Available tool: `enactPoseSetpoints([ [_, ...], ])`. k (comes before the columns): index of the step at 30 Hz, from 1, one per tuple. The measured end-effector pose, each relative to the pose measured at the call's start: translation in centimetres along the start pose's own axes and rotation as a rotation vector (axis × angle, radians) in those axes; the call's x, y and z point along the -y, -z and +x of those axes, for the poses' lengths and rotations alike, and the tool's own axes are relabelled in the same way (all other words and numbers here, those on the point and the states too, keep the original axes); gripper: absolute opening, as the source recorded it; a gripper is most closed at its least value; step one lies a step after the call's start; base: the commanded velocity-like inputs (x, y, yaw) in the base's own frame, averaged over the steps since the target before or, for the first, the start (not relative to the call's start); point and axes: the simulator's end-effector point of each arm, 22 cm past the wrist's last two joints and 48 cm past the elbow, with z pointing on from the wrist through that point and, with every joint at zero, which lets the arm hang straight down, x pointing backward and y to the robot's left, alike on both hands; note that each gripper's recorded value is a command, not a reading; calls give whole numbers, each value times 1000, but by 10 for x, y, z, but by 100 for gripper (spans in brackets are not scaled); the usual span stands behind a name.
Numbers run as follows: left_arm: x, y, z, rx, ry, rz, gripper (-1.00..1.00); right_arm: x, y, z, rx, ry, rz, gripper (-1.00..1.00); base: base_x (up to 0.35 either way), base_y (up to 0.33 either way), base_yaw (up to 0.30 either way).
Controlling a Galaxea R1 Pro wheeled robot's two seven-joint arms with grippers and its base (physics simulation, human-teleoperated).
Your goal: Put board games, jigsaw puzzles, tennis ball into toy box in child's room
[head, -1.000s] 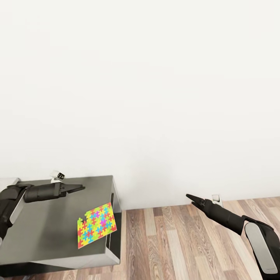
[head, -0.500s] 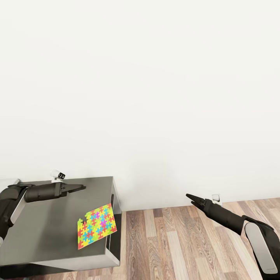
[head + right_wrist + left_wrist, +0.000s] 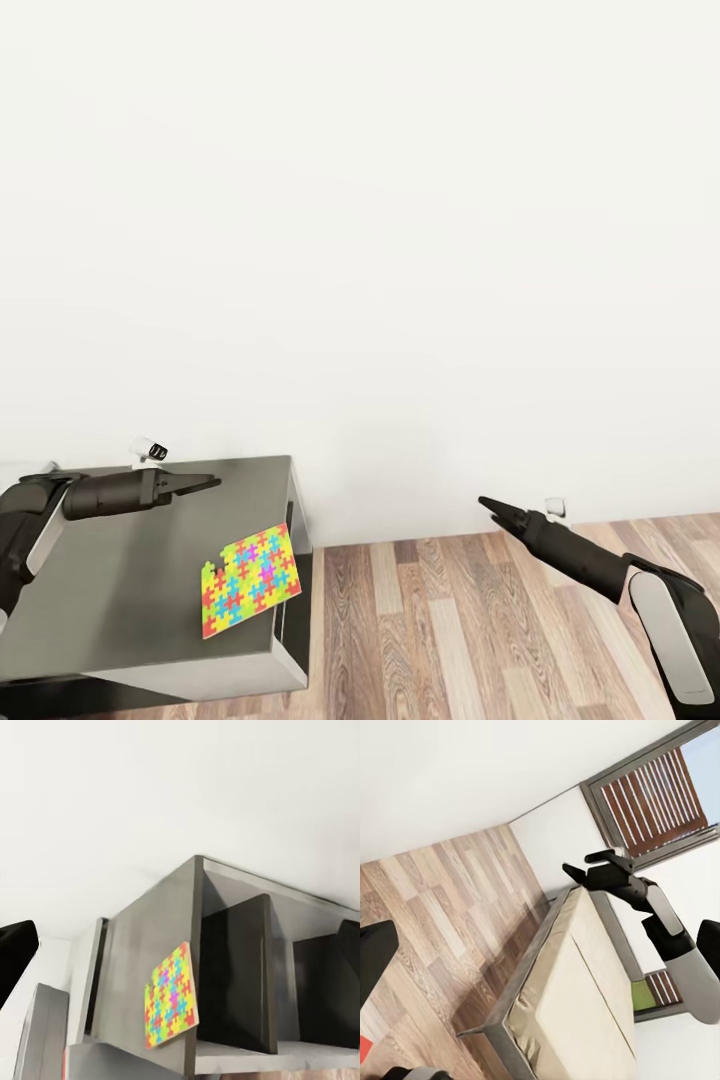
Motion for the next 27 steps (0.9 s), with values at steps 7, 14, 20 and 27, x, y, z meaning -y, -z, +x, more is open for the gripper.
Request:
enactPoseSetpoints([
  [7,5,2,-2,1,-10,-1,100,-19,2,-3,12,14,-70,100,-5,0,0],
  [14,16,3,-2,-6,-39,0,100,-25,4,-6,17,23,-85,100,0,0,0],
  [20,44,-2,11,-46,-66,10,100,-30,6,-10,32,40,-91,100,0,0,0],
  [27,69,-7,19,-76,-108,18,100,-28,4,-17,68,74,-90,100,0,0,0],
])
